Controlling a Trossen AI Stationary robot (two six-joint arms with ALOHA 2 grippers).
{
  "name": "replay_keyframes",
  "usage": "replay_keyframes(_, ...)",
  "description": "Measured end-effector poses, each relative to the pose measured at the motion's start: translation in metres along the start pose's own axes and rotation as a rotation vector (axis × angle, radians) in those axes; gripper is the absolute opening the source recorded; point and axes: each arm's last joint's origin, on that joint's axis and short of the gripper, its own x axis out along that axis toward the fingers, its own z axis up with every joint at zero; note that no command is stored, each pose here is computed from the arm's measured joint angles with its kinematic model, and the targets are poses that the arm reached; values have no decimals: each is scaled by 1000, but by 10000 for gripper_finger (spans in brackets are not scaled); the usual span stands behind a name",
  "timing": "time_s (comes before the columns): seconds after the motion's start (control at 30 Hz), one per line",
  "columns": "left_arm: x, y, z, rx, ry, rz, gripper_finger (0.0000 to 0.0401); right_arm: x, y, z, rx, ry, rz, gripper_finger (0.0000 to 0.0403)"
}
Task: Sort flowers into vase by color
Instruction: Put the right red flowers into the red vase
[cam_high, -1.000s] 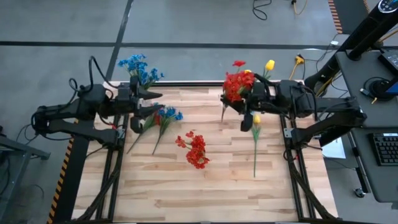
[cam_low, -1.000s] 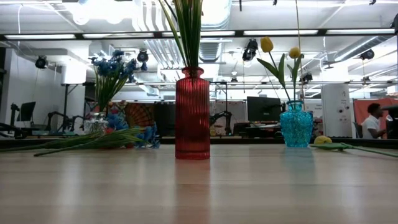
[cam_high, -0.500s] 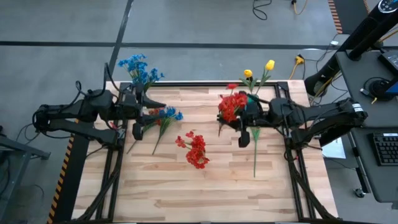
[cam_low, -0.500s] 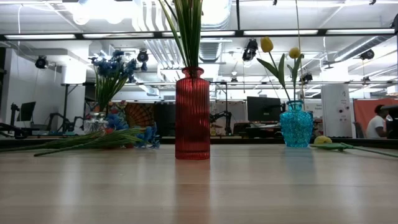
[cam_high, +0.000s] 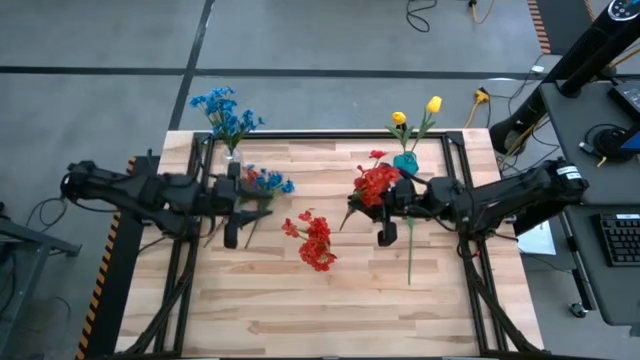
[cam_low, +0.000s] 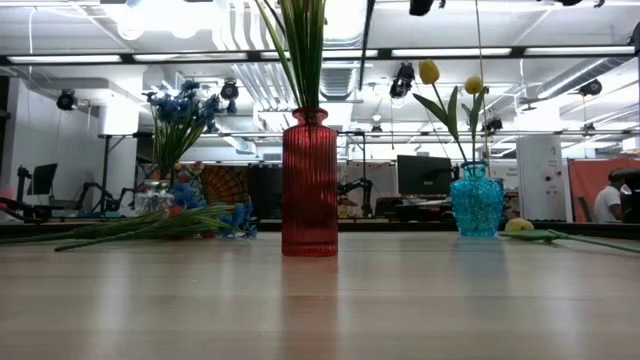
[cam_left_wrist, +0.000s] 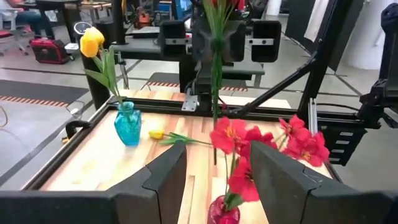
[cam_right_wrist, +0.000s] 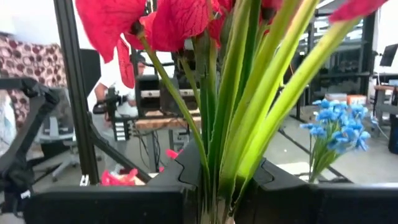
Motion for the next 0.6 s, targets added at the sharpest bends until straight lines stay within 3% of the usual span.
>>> replay_keyframes(0.6,7,-31,-68,-88,27,-21,160,19,15,-27,-14,-71,25,43)
